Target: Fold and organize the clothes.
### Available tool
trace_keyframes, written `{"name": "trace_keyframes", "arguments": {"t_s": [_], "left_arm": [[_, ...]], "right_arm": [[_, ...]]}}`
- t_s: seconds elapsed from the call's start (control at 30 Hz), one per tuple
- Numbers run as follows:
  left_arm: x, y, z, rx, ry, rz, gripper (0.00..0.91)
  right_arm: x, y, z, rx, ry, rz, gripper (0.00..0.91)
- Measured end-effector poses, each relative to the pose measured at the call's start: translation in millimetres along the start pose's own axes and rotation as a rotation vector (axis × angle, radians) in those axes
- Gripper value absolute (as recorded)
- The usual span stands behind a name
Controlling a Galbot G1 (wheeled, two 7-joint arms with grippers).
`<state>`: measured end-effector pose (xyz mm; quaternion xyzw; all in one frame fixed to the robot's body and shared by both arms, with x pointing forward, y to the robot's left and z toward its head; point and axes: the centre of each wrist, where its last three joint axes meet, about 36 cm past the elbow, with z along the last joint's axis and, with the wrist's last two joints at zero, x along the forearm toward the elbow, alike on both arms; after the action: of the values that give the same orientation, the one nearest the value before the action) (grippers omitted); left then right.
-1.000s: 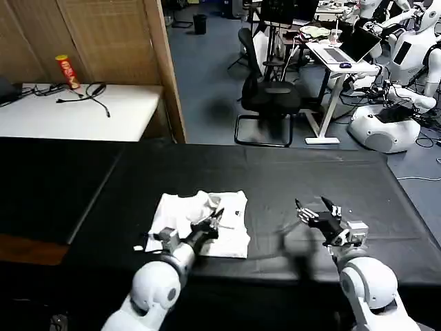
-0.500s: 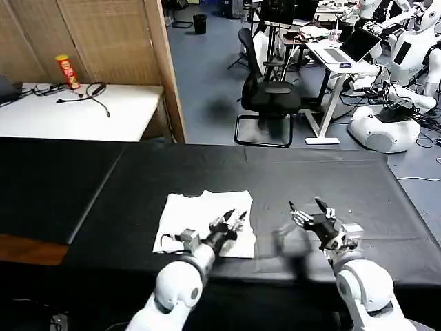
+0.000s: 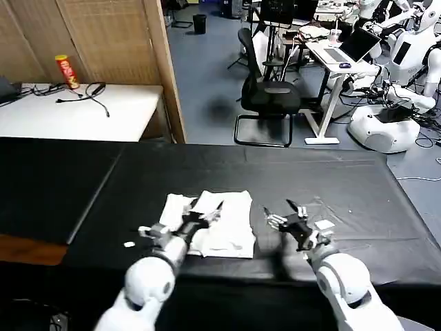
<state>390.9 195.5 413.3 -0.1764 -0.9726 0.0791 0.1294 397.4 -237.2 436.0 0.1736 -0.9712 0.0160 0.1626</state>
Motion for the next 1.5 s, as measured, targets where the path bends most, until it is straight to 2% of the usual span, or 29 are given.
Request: {"name": "trace_keyframes", "arguments": {"t_s": [0.13,0.23,0.47,0.53,0.67,0.77,0.87,0.9,0.93,0.97,1.0,1.07,1.33,1.5], "left_arm": [[10.8,38.0,3.6,-0.04,0.029,-0.079,0.878],[16.4,55.1,6.8,-0.046,0.041,-0.124,0.878],[19.1,76.1,13.7,-0.032,0.056,-0.182,0.878],[18.9,80.3,16.3,-0.027,0.058,-0.195,0.878],[20.1,87.1,24.3,0.022,0.068,-0.212,0.878],[22.9,89.3,28.2,0.088,0.07,-0.21,0.878],[24.9,90.0,32.4,0.157,0.071,-0.2,0.878],[25.5,89.9,33.7,0.179,0.07,-0.194,0.858],[25.8,89.3,34.8,0.2,0.068,-0.189,0.741],[26.1,88.3,36.2,0.226,0.065,-0.183,0.351],[26.3,87.1,37.6,0.25,0.063,-0.176,0.127],[27.1,85.6,39.9,0.286,0.058,-0.169,0.02],[31.5,82.8,45.7,0.421,0.051,-0.154,0.0],[29.4,84.1,43.1,0.373,0.044,-0.171,0.0]], "right_arm": [[-14.4,14.2,4.2,0.029,0.01,-0.036,0.878],[-25.0,21.5,7.8,0.07,0.02,-0.043,0.878],[-41.2,24.4,25.4,0.219,0.092,0.044,0.878],[-41.2,24.2,28.0,0.235,0.096,0.055,0.878],[-37.3,22.7,27.6,0.195,0.082,0.055,0.878],[-29.1,22.5,20.6,0.131,0.05,0.06,0.878],[-17.7,18.5,13.3,0.099,0.015,0.065,0.878],[-14.3,17.3,11.5,0.095,0.007,0.067,0.878],[-10.5,16.5,9.4,0.09,-0.004,0.067,0.878],[-8.0,16.2,8.0,0.087,-0.012,0.067,0.878],[-6.1,16.1,7.2,0.086,-0.017,0.068,0.878],[-2.9,16.5,5.5,0.084,-0.027,0.068,0.878],[0.9,21.0,1.8,0.07,-0.06,0.063,0.878],[3.7,22.3,3.1,0.062,-0.064,0.065,0.878]]}}
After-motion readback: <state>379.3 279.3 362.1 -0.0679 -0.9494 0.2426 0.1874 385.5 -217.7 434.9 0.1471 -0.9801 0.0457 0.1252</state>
